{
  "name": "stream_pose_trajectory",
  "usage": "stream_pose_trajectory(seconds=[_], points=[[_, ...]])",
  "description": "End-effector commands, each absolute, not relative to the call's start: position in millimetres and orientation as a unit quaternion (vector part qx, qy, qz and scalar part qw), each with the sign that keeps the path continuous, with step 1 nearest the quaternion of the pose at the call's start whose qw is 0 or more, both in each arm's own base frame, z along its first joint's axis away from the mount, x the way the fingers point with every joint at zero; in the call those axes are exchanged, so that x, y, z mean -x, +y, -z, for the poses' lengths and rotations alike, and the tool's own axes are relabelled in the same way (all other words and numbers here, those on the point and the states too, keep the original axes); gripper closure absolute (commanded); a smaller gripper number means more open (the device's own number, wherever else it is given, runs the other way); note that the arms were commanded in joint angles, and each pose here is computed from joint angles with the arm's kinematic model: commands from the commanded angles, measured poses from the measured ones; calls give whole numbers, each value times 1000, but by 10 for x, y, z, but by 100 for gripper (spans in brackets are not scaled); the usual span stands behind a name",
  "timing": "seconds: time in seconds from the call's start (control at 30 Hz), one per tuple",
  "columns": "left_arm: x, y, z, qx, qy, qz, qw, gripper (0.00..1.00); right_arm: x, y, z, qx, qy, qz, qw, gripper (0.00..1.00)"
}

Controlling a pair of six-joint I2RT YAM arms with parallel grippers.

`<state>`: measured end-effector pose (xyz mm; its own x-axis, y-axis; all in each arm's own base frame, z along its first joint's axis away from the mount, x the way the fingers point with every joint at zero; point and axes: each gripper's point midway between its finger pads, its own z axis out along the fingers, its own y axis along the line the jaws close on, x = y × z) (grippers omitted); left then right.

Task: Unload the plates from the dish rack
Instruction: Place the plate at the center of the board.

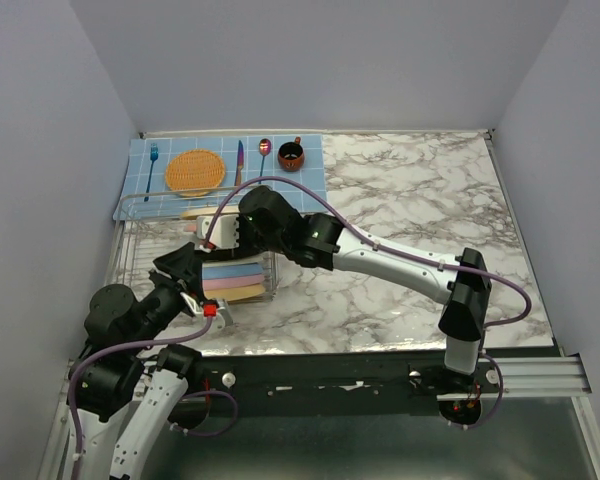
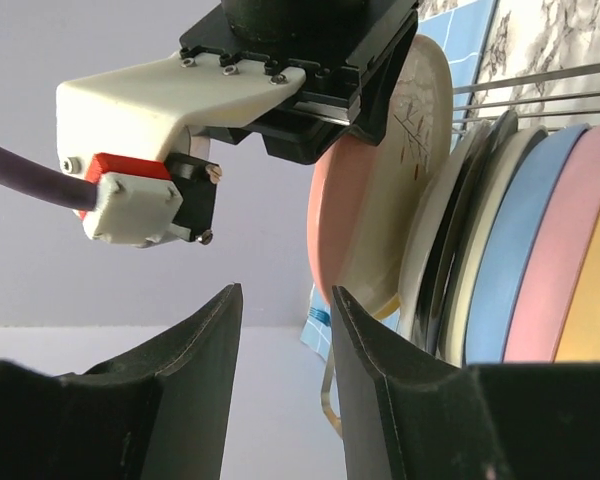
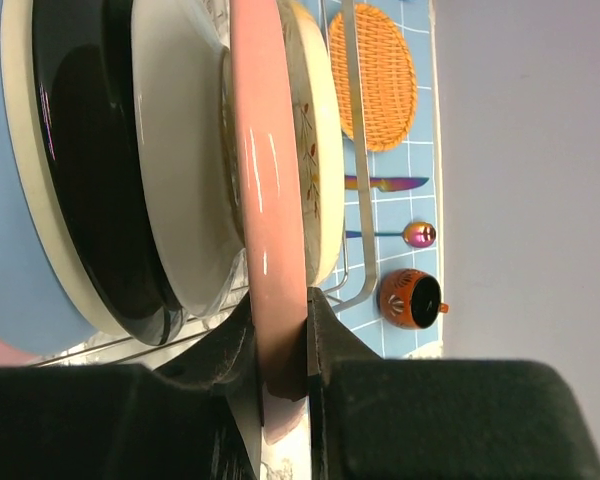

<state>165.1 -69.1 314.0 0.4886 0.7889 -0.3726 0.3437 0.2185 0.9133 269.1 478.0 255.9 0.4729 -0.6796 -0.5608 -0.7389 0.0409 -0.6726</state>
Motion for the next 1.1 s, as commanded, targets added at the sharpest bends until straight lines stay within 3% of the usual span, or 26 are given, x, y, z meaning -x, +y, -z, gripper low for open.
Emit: stream_pose_trajectory(seconds=[0.0, 0.77, 1.03, 1.07], points=[[-1737, -636, -3233, -565, 480, -195, 642, 51, -2542, 4881, -3164, 670, 493, -64, 551, 99], [-1977, -594, -3286, -493, 517, -186, 674, 38, -2477, 4356, -4249, 605, 477, -56, 635, 99], [-2091, -592, -3301, -459, 560, -156, 672, 21, -2857, 3776, -4653, 527, 523, -62, 667, 99], [-2104, -593, -3293, -458, 564, -153, 670, 11, -3032, 3604, -4645, 510, 542, -54, 665, 99]])
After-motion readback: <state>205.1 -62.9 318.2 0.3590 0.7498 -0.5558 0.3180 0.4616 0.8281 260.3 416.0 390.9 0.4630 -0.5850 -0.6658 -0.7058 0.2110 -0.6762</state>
